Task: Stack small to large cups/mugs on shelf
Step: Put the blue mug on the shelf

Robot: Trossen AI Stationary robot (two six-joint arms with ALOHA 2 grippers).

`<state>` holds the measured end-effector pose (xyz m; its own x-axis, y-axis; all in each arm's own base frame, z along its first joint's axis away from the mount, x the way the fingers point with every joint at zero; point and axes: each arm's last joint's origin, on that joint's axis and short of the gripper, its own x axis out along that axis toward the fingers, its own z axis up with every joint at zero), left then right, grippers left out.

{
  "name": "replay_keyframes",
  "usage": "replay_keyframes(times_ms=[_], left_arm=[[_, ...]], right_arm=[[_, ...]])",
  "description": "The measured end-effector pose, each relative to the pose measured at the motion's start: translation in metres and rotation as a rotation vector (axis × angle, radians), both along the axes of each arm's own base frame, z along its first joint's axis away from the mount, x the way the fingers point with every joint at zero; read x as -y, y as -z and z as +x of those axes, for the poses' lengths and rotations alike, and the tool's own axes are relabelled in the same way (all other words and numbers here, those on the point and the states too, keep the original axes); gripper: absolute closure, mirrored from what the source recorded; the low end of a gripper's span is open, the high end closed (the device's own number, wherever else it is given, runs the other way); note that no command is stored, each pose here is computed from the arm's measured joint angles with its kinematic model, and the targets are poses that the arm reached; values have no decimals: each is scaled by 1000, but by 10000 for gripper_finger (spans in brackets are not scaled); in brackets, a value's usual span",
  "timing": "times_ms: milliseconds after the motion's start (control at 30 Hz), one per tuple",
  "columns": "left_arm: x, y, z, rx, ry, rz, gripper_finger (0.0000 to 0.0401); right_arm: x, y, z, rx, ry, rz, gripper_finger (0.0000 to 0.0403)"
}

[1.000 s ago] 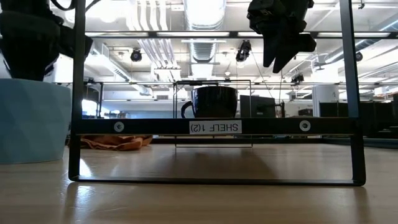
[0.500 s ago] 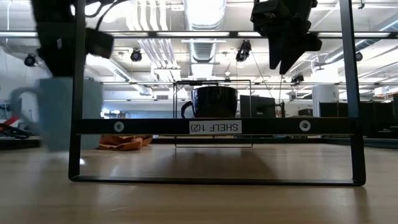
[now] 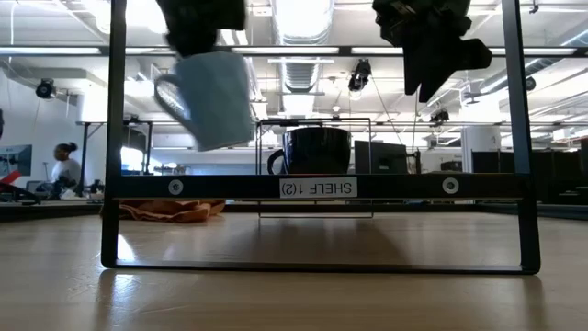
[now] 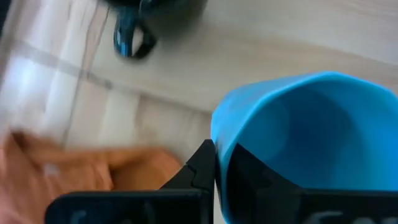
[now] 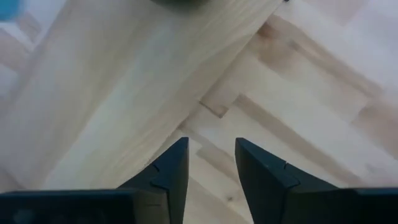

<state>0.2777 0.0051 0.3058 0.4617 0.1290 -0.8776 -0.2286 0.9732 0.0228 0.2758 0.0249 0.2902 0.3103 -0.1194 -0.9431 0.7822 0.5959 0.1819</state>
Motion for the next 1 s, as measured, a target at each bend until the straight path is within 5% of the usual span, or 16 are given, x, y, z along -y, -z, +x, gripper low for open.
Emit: replay_keyframes(times_ms=[433, 1000], left_arm=[[-8, -3, 85, -14, 335, 75, 399], [-17, 12, 128, -12, 424, 103, 399]], right_arm=[[-18, -5, 9, 170, 196, 34, 367], [-36, -5, 13, 269, 286, 45, 385]])
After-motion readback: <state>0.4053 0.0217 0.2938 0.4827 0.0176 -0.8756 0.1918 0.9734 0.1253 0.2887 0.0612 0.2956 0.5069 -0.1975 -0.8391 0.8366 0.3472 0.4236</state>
